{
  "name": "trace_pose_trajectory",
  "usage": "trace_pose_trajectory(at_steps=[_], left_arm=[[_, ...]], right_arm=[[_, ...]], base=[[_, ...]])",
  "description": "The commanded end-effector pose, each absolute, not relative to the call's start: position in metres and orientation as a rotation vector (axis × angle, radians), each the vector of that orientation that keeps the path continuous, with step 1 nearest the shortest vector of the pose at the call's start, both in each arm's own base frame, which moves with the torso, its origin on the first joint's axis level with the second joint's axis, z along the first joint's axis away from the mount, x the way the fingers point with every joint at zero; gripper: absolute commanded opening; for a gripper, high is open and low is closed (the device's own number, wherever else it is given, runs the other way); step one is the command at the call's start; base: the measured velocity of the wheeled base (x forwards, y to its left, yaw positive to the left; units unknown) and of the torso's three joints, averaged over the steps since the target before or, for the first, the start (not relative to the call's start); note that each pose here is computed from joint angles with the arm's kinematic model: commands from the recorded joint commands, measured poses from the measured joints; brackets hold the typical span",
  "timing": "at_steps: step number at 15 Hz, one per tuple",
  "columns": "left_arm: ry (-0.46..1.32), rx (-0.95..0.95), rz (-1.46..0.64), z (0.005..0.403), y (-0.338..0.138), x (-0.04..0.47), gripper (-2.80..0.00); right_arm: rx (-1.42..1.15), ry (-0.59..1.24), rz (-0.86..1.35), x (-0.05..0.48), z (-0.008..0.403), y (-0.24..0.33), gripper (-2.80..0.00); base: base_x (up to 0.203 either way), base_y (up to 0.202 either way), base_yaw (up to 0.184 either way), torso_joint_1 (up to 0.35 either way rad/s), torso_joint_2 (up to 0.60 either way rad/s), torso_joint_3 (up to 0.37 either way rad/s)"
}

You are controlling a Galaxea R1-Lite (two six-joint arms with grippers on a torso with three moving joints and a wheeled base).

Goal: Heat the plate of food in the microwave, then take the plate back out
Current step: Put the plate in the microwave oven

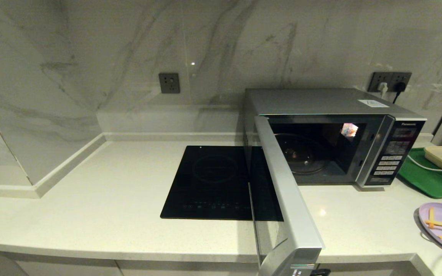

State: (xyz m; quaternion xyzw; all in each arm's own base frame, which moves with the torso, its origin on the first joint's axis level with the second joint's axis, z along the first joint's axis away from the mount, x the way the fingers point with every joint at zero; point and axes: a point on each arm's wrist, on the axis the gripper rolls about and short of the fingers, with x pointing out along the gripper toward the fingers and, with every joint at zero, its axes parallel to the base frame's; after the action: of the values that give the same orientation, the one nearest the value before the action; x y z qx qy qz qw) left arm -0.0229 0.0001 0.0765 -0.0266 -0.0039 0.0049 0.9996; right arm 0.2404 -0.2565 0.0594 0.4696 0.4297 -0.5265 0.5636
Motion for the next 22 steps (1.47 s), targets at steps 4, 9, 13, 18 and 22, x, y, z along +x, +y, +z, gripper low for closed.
trace_pose_trajectory(at_steps=[4,9,13,18,22], left_arm=[[-0.008,-0.054,0.011,0.077,0.000,-0.023,-2.80],[-0.008,-0.054,0.011,0.077,0.000,-0.023,-2.80],[-0.008,-0.054,0.011,0.077,0.000,-0.023,-2.80],[-0.008,-0.054,0.011,0.077,0.000,-0.023,-2.80],[-0.008,-0.054,0.011,0.077,0.000,-0.023,-2.80]], right_arm=[[1.115,1.032,-1.248,0.241,0.052,-0.257,0.00],[1.112,1.021,-1.248,0.242,0.050,-0.259,0.00],[1.116,1.030,-1.249,0.241,0.047,-0.258,-2.80],[1.113,1.018,-1.249,0.241,0.045,-0.259,-2.80],[1.114,1.019,-1.250,0.240,0.044,-0.258,-2.80]], base=[[0.000,0.000,0.000,0.000,0.00,0.000],[0.000,0.000,0.000,0.000,0.00,0.000],[0.000,0.000,0.000,0.000,0.00,0.000],[0.000,0.000,0.000,0.000,0.00,0.000],[0.000,0.000,0.000,0.000,0.00,0.000]])
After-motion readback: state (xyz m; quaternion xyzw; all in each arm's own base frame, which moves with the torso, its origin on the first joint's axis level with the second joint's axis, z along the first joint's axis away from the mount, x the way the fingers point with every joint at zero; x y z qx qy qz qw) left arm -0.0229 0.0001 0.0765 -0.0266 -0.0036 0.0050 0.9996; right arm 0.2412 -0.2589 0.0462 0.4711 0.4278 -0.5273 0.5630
